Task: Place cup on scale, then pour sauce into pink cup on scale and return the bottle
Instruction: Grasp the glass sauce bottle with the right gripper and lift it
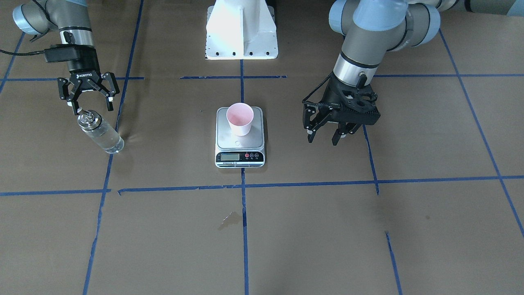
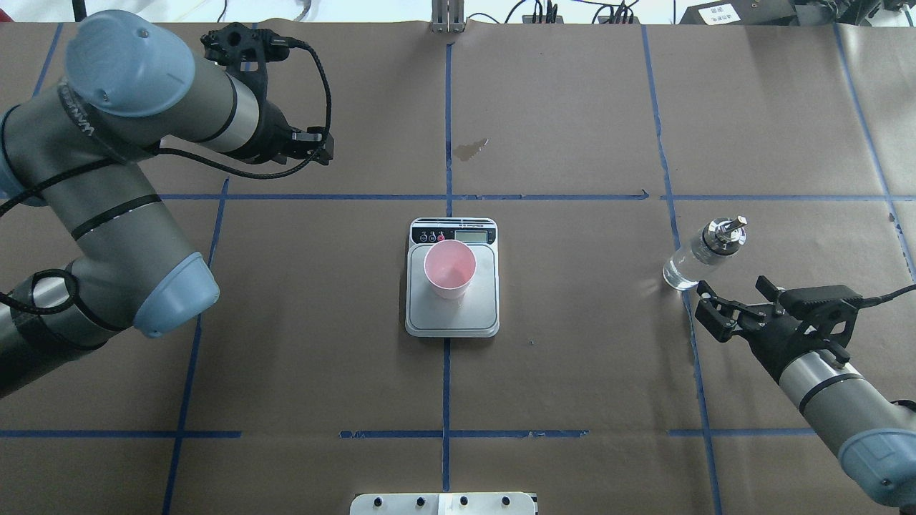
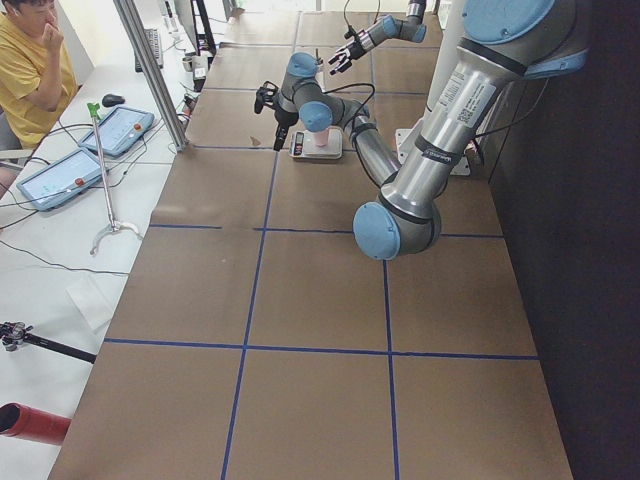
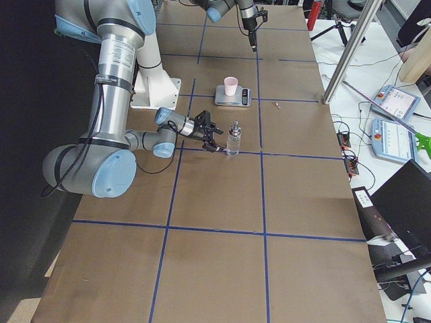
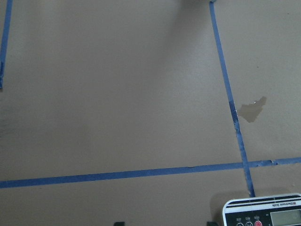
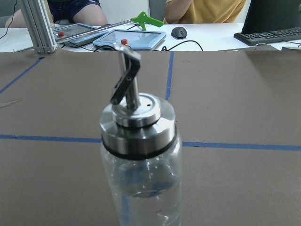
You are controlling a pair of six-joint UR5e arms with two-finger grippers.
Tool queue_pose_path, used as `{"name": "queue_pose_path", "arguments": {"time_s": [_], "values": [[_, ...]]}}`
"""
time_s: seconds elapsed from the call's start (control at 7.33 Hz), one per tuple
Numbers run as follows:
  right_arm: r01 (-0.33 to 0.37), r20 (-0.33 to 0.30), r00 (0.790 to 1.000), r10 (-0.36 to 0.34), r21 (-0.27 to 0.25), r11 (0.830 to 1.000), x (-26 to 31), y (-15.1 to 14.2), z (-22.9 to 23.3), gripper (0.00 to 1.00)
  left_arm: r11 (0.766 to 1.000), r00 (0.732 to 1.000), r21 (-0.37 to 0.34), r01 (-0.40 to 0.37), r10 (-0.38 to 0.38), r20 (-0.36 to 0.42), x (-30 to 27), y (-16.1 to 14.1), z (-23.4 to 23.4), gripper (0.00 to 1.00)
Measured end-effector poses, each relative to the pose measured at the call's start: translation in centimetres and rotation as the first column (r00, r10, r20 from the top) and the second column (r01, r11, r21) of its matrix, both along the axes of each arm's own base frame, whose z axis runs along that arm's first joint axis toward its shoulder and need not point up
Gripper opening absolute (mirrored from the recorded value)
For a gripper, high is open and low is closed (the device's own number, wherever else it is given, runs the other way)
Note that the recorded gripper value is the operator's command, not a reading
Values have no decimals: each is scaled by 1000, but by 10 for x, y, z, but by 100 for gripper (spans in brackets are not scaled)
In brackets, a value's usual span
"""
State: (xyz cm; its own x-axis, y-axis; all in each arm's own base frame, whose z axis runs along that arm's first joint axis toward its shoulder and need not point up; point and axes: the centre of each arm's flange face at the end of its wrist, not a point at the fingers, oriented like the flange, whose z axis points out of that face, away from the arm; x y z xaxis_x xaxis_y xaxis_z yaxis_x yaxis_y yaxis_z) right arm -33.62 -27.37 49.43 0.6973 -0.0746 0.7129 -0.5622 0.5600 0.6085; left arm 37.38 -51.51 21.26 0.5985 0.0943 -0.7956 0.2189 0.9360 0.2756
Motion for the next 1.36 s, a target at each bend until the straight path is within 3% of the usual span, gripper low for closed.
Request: {"name": "queue_pose_path", "arguments": {"time_s": [0.95, 1.36], "values": [[-101, -6, 995, 102, 76, 992, -41, -15, 6, 100, 1000, 1000, 6, 26, -26, -2, -18, -7, -1, 66], [-104, -33, 994, 108, 89, 991, -46, -18, 11, 100, 1000, 1000, 7, 27, -27, -4, -19, -7, -2, 67]]}}
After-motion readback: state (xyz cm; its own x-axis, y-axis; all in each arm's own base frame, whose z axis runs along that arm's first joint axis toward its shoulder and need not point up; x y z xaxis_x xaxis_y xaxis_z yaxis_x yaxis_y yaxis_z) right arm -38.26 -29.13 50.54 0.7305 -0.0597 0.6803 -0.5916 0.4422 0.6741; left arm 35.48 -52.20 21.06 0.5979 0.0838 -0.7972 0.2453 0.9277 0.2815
